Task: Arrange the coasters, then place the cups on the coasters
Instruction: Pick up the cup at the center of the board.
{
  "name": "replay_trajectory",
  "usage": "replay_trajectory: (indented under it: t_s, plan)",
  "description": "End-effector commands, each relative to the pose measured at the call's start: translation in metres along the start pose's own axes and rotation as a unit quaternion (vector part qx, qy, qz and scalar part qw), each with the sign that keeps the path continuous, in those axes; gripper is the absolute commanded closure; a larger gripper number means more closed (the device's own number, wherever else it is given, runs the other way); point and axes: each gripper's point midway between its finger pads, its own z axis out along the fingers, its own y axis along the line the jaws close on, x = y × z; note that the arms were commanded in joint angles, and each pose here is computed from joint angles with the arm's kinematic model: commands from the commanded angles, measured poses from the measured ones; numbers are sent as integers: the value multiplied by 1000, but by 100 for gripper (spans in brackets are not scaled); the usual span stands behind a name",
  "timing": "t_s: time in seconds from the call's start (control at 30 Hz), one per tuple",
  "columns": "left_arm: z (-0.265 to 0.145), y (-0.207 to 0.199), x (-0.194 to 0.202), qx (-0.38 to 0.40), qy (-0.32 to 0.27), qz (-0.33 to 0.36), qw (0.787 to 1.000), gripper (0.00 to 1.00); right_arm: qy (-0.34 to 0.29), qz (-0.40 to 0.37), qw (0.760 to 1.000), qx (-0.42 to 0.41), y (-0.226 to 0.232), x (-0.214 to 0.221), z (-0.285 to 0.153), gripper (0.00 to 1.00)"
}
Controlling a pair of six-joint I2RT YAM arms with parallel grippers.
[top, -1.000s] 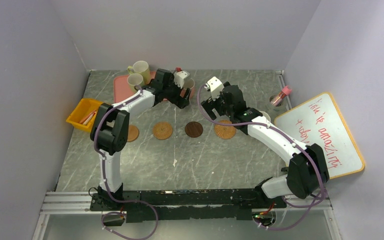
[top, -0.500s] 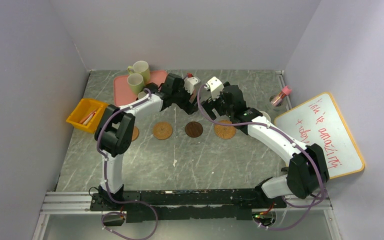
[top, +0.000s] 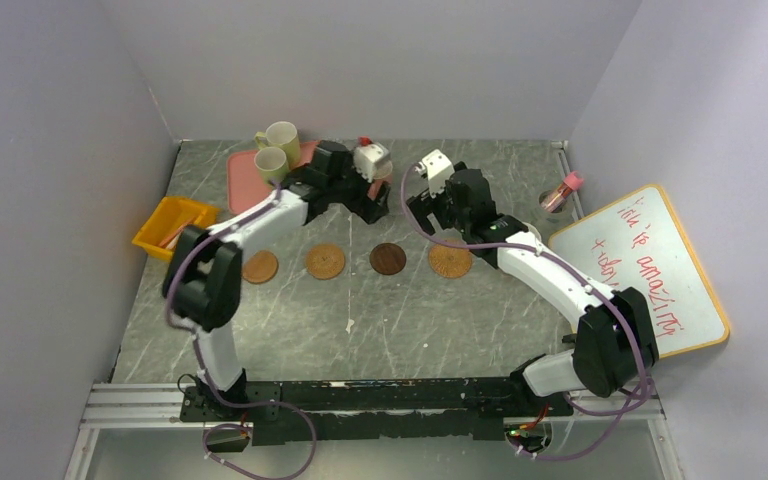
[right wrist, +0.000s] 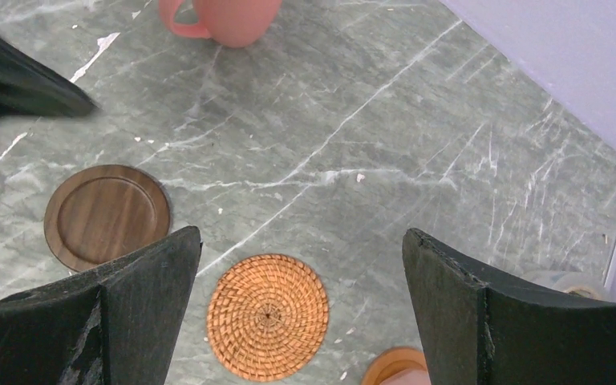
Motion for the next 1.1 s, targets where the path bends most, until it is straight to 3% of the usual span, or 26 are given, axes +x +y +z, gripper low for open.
replay_trajectory:
  t_s: [0.0,0.13,0.27,0.47,0.7,1.07]
  plan:
    - [-98,36,-76,-87,-127,12,988,3,-46,36,998,25,-10,-26,1,0]
    - [-168,85,-60,-179,-149,-5,972,3,-29,57,997,39,-13,-30,24,0]
    - [-232,133,-11,-270,-140,-44,952,4,-18,76,996,51,-7,-40,62,0]
    - [-294,157,66,-339,-130,-99,927,4,-20,83,995,45,25,-70,112,0]
    - [-310,163,126,-366,-133,-140,910,4,-13,103,994,30,57,-85,150,0]
    - [-310,163,136,-339,-149,-168,914,4,33,113,991,68,63,-48,186,0]
